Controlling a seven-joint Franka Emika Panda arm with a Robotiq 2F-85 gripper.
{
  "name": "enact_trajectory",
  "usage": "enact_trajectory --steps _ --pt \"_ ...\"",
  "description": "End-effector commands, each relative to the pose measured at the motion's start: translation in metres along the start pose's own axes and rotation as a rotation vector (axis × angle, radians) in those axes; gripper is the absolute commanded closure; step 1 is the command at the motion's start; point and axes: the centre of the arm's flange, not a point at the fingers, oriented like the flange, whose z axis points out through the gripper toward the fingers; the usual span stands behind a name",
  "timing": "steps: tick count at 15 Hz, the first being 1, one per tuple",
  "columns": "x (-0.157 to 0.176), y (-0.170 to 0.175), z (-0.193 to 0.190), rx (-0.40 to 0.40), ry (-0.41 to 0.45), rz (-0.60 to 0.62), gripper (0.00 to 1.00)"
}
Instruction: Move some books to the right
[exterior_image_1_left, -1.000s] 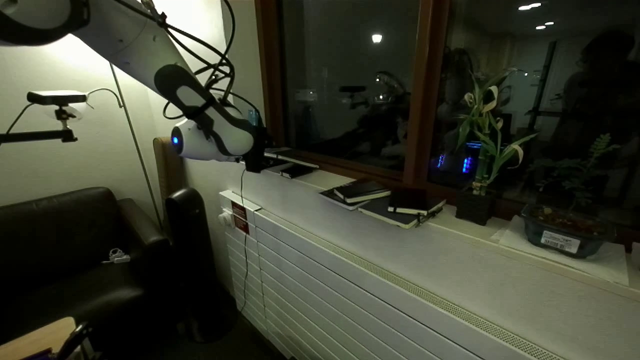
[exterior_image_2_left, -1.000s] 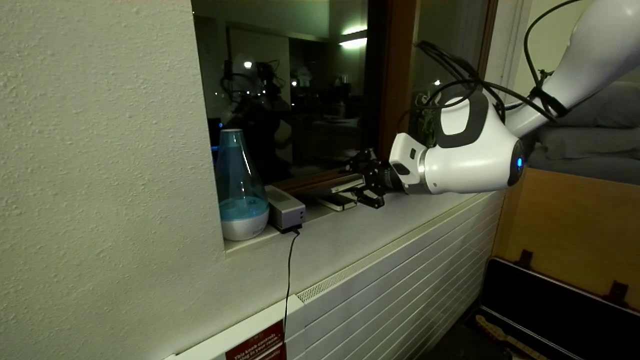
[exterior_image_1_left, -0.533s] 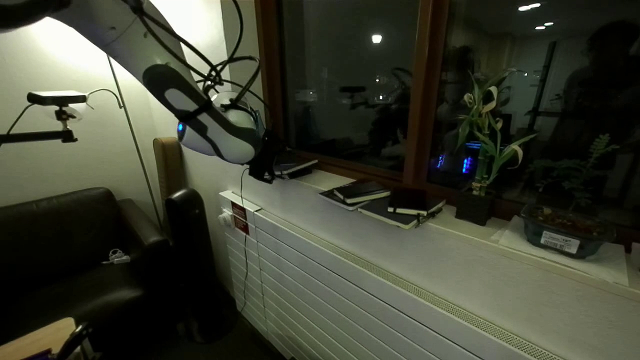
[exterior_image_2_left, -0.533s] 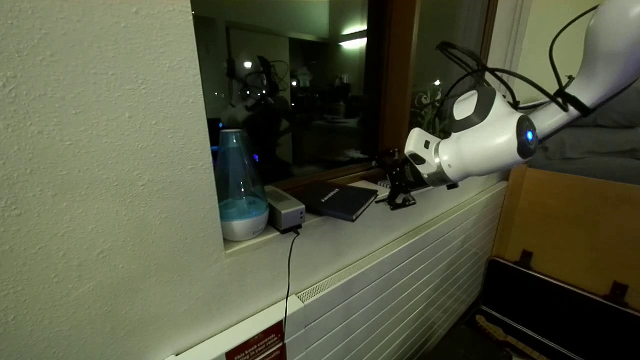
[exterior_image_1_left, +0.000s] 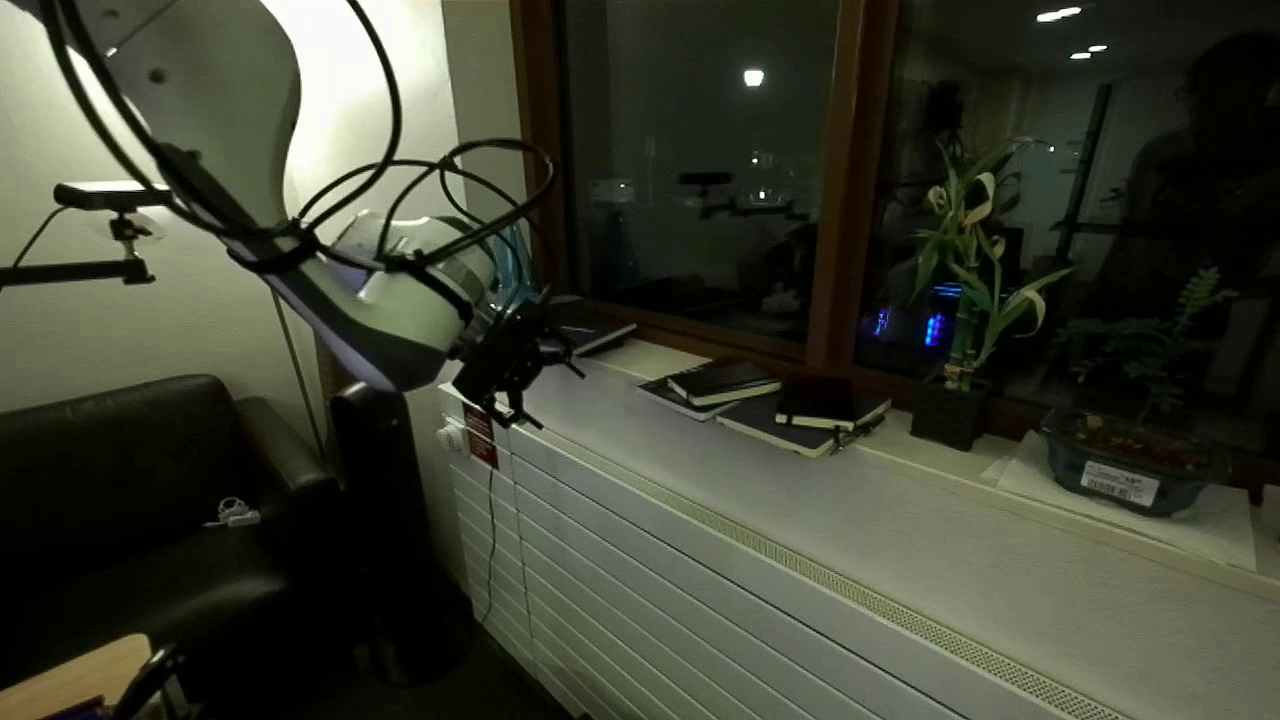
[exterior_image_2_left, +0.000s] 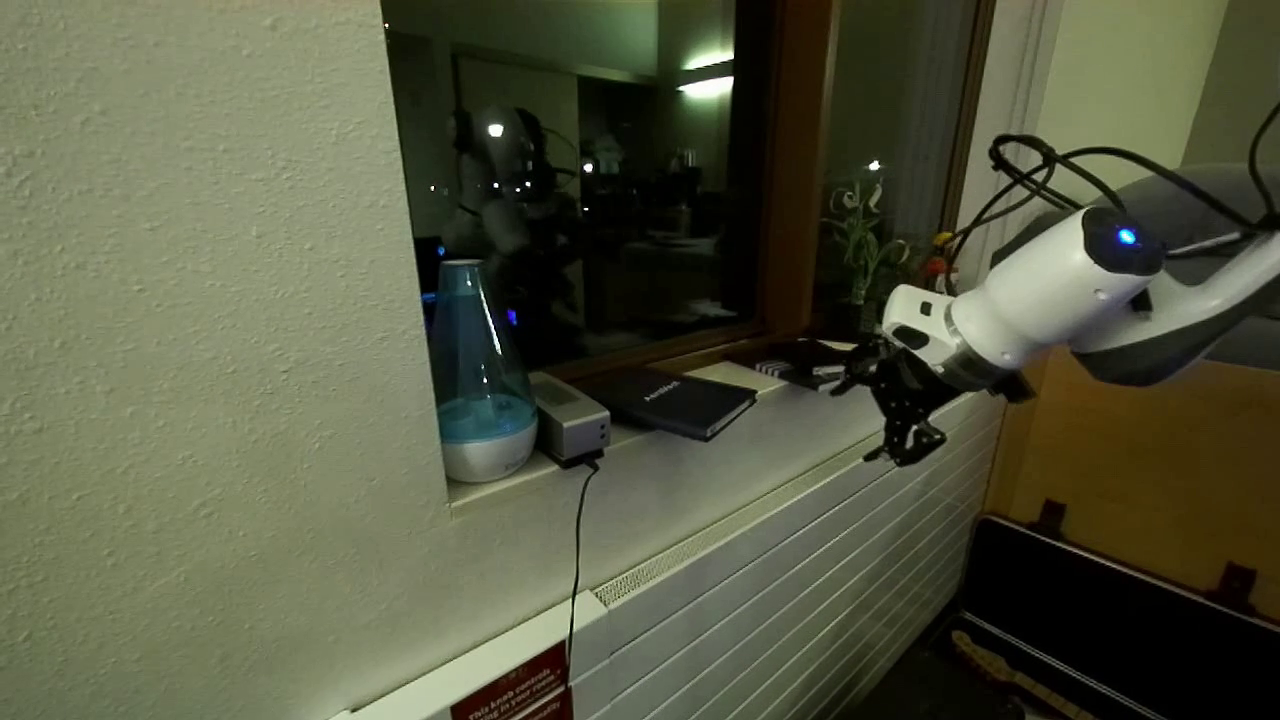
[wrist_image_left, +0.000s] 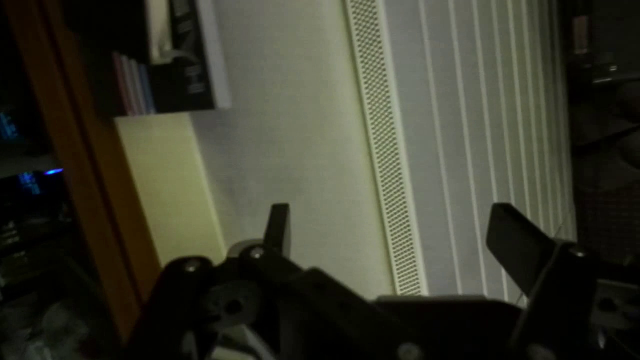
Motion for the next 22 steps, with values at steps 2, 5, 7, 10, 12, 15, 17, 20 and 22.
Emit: enact_trajectory --steps 2,5,7,10,12,15,17,20,22 --pt "0.008 0.034 -0.048 0.202 -0.092 0.132 0.00" --pt "-0.007 0.027 -0.033 0.273 -0.153 0.302 0.00" --pt "-0.013 0.029 -0.028 0.307 -0.196 0.425 0.00" --pt "-0.016 0.042 -0.023 0.362 -0.277 0.608 0.00" --pt "-0.015 0.058 -0.023 0.405 -0.332 0.728 0.00" --pt "-0.013 0.099 -0.033 0.484 -0.406 0.908 0.00" --pt "-0.013 0.136 -0.053 0.539 -0.448 1.033 0.00" --pt "-0.021 0.199 -0.100 0.613 -0.495 1.203 0.00" --pt "-0.031 0.240 -0.139 0.642 -0.520 1.277 0.00"
